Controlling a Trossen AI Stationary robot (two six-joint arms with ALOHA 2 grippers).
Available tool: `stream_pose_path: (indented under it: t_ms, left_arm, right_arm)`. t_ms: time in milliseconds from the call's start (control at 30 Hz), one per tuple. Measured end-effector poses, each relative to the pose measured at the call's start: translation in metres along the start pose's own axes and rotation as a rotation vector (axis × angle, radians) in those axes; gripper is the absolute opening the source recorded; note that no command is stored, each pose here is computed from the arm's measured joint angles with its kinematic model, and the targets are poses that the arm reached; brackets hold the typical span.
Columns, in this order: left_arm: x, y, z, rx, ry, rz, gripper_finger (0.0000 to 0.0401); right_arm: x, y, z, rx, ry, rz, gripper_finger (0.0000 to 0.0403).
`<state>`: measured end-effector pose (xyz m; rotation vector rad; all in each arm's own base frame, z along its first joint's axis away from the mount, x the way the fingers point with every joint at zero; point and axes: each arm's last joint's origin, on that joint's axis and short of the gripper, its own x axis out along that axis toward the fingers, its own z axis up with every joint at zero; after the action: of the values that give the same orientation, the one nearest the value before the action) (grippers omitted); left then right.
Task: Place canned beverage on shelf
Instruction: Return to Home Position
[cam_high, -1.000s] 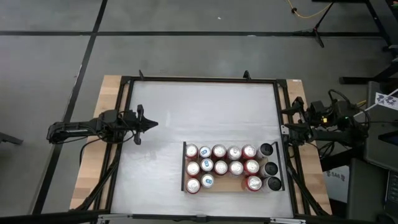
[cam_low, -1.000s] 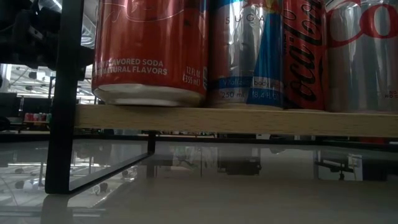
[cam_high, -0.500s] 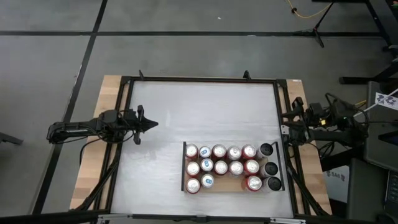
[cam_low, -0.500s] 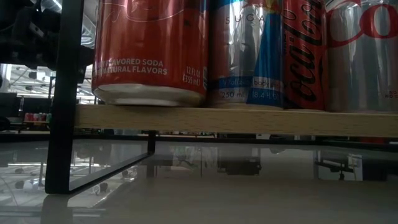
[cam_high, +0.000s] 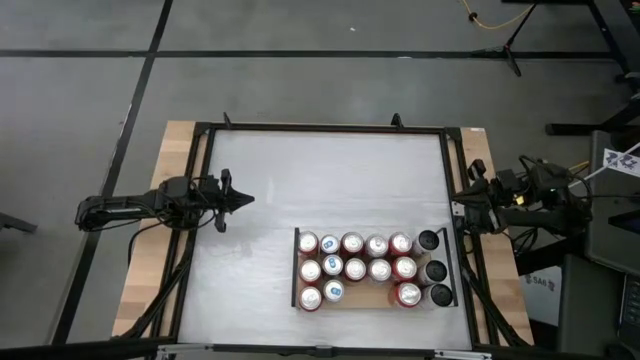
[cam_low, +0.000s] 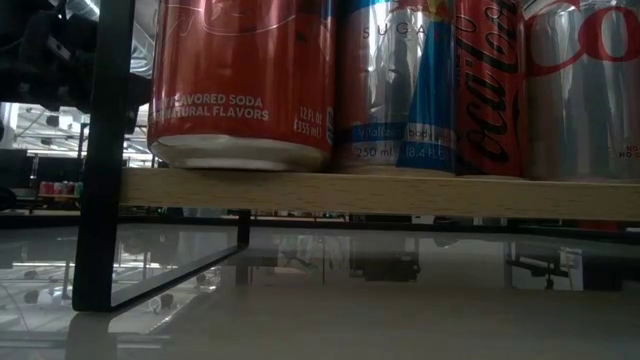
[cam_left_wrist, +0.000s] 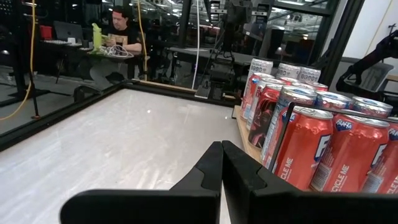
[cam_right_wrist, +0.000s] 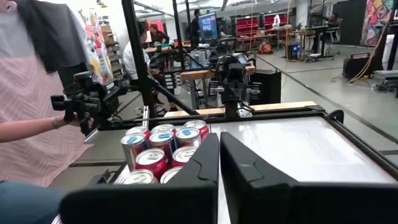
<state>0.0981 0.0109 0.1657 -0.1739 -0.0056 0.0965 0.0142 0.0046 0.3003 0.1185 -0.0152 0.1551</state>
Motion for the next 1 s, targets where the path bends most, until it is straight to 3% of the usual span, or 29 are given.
stream_pose_path:
  t_ms: [367, 500, 733, 1000]
  left_arm:
    - [0.000, 0.000, 0.000, 0.000, 0.000, 0.000, 0.0000]
    - [0.000, 0.000, 0.000, 0.000, 0.000, 0.000, 0.0000]
    - [0.000, 0.000, 0.000, 0.000, 0.000, 0.000, 0.0000]
    - [0.000, 0.000, 0.000, 0.000, 0.000, 0.000, 0.0000]
  right_arm:
    - [0.000, 0.001, 0.000, 0.001, 0.002, 0.026, 0.0002]
    - [0.002, -0.001, -0.001, -0.017, -0.007, -0.020, 0.0001]
    - [0.027, -0.010, -0.032, -0.018, 0.038, -0.074, 0.0001]
    - [0.048, -0.017, -0.055, -0.076, -0.023, -0.067, 0.0000]
